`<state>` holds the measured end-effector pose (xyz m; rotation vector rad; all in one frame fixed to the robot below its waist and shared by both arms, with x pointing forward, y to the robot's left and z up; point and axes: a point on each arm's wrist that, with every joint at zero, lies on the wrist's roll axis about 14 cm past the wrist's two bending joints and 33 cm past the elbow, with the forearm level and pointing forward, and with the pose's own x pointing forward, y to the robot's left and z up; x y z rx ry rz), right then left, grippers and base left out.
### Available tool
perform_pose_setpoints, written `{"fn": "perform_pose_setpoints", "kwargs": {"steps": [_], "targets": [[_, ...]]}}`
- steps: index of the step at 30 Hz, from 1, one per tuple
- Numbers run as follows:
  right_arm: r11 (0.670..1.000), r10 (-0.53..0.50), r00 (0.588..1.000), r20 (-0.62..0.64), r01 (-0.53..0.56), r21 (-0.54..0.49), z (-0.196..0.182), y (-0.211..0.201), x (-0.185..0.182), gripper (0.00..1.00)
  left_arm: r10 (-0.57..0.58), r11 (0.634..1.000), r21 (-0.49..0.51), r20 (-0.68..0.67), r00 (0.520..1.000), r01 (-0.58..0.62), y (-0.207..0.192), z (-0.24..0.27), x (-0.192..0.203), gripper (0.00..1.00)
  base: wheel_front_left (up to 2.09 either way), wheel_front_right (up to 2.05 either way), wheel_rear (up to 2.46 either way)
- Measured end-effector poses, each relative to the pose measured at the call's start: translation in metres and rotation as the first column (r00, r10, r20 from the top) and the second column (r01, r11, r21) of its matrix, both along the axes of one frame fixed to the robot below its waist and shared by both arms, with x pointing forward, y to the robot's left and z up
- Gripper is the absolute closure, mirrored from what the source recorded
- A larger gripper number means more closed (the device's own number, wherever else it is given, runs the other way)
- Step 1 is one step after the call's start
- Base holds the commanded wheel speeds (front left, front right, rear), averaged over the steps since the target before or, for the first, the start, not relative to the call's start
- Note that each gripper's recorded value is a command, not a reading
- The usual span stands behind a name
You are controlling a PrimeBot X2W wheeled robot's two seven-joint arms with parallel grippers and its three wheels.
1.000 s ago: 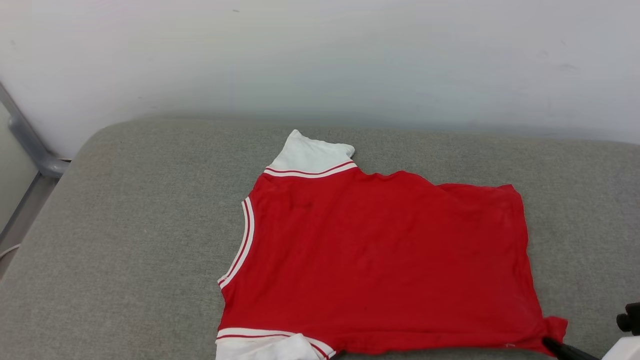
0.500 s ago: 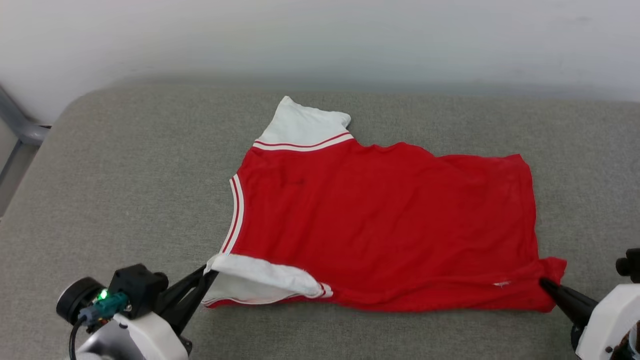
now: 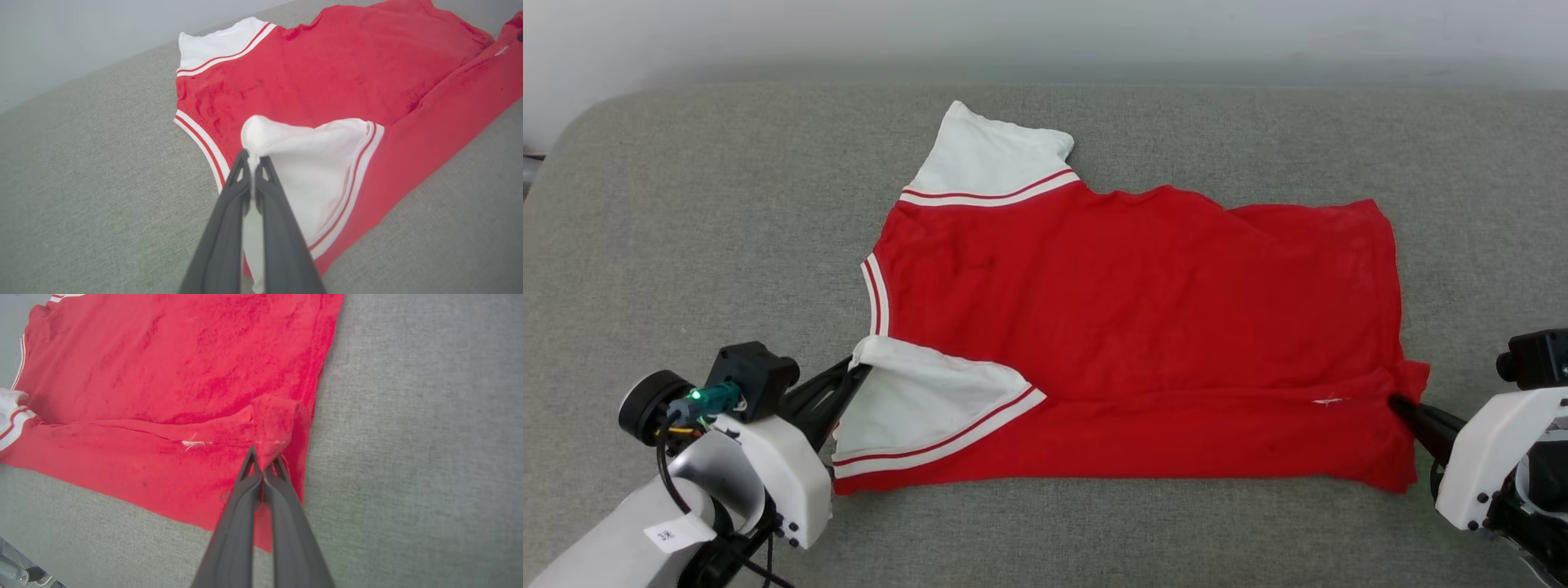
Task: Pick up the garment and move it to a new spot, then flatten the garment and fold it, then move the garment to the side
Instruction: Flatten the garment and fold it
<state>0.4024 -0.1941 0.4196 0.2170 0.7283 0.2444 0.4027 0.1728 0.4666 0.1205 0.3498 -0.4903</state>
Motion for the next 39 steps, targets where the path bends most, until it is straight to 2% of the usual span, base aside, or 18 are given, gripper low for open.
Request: {"fn": "perform_pose_setpoints", "kwargs": {"steps": [10, 11, 12, 14, 17, 22, 29, 32, 39], "targets": [[0.998, 0.011, 0.996, -0.089, -0.016, -0.056, -0.031, 0.000, 0.008, 1.00, 0.025, 0.999, 0.044, -0.119, 0.993, -0.020, 0.005, -0.043, 0.020, 1.00, 0.00, 0.00, 0.00], [0.998, 0.007, 0.996, -0.094, -0.013, -0.060, -0.033, -0.001, 0.009, 0.00, 0.025, 0.999, 0.050, -0.131, 0.991, -0.019, 0.005, -0.048, 0.020, 0.67, 0.00, 0.00, 0.00], [0.998, 0.004, 0.995, -0.097, -0.010, -0.062, -0.034, -0.001, 0.010, 0.00, 0.029, 0.998, 0.059, -0.134, 0.991, -0.022, 0.006, -0.050, 0.022, 0.01, 0.00, 0.00, 0.00], [0.998, 0.006, 0.996, -0.090, -0.012, -0.065, -0.033, 0.001, 0.013, 0.00, 0.040, 0.997, 0.063, -0.125, 0.991, -0.032, 0.007, -0.052, 0.025, 0.00, 0.00, 0.00, 0.00], [0.988, 0.051, 0.997, -0.060, -0.059, -0.142, -0.029, 0.002, 0.014, 0.00, 0.035, 0.995, 0.100, -0.121, 0.992, -0.023, 0.008, -0.057, 0.023, 0.00, 0.00, 0.00, 0.00], [0.987, 0.068, 0.998, 0.000, -0.068, -0.145, -0.009, 0.010, 0.017, 0.00, 0.089, 0.995, 0.048, -0.076, 0.993, -0.085, 0.009, -0.046, 0.026, 0.00, 0.00, 0.00, 0.00], [0.974, 0.079, 0.996, 0.034, -0.070, -0.216, 0.012, 0.006, 0.006, 0.00, 0.217, 0.973, -0.066, -0.038, 0.975, -0.219, 0.023, -0.025, 0.019, 0.00, 0.00, 0.00, 0.00], [0.969, 0.057, 0.998, 0.010, -0.052, -0.241, 0.013, 0.000, -0.006, 0.00, 0.252, 0.958, -0.123, -0.069, 0.965, -0.259, 0.022, -0.022, 0.006, 0.00, 0.00, 0.00, 0.00], [0.963, 0.003, 0.999, -0.034, -0.012, -0.270, 0.015, -0.008, -0.030, 0.00, 0.299, 0.932, -0.144, -0.221, 0.929, -0.334, 0.018, -0.034, -0.034, 0.00, 0.00, 0.00, 0.00]]}}
